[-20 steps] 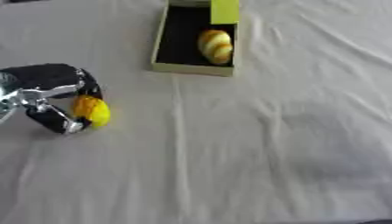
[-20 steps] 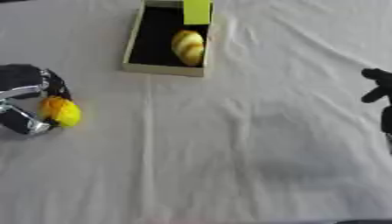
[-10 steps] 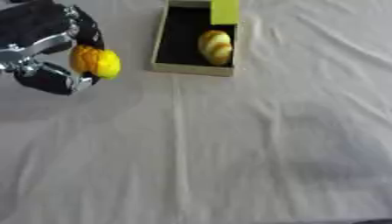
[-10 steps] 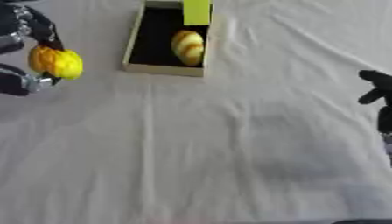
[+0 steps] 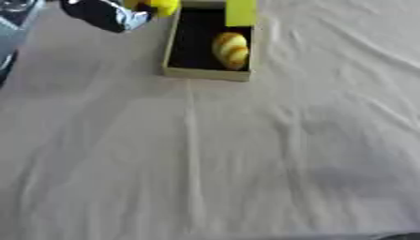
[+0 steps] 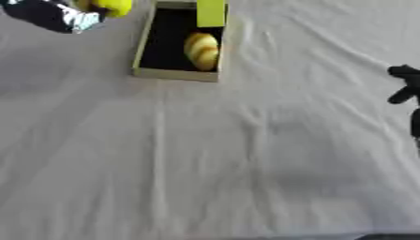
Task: Pick up objects on the table and place them in the box.
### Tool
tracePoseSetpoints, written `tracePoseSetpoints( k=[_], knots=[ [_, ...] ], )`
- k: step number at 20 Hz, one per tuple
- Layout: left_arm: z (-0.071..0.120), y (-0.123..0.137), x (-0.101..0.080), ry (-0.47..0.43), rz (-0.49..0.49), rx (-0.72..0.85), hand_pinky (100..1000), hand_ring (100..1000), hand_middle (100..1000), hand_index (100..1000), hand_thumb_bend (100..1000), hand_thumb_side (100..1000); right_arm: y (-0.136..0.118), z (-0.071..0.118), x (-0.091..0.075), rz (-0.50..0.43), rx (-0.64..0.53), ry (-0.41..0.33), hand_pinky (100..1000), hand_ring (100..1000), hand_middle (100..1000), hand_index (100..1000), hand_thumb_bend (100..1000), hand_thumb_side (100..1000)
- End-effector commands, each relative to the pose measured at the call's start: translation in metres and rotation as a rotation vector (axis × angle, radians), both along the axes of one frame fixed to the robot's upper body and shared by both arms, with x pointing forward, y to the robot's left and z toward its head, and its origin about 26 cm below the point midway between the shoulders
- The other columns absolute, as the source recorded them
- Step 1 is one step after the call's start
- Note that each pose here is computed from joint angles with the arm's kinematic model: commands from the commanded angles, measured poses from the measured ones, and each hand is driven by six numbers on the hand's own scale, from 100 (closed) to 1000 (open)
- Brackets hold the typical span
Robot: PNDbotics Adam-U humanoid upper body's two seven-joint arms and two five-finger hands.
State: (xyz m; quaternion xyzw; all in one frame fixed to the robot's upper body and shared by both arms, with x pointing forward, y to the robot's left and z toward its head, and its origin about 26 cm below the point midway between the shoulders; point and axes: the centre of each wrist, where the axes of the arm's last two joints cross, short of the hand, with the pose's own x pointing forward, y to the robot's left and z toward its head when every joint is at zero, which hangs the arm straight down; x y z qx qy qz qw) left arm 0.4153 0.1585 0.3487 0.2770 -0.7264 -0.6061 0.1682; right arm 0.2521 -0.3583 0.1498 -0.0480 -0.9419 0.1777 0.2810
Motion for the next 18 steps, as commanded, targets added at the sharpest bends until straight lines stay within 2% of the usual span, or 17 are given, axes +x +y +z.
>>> tracePoseSetpoints(
  k=[1,4,9,13,16,18],
  knots=[
    [-0.001,-0.016,0.022,0.015,-0.009,-0.026,616,548,471,583,100,174,0.0,0.013,0.001,0.035,-0.023,-0.029,1000,862,542,769,100,470],
    [-0.014,-0.027,0.043,0.025,0.039,-0.033,618,550,473,586,100,170,0.002,0.016,0.003,0.053,-0.021,-0.034,1000,862,542,769,100,470],
    [-0.049,-0.028,0.072,0.033,0.19,-0.046,625,558,483,593,100,159,0.004,0.018,0.006,0.072,-0.009,-0.04,1000,862,542,769,100,470],
    [-0.069,-0.021,0.083,0.026,0.27,-0.047,629,561,485,595,100,151,0.005,0.018,0.006,0.074,-0.003,-0.038,1000,862,541,768,100,470],
    [-0.078,-0.02,0.086,0.024,0.289,-0.055,628,562,490,602,100,161,0.006,0.018,0.006,0.076,0.001,-0.036,1000,862,541,768,100,470],
    [-0.081,-0.02,0.086,0.021,0.286,-0.061,655,585,520,652,100,130,0.006,0.018,0.007,0.077,0.004,-0.033,1000,863,540,768,100,470]
  ],
)
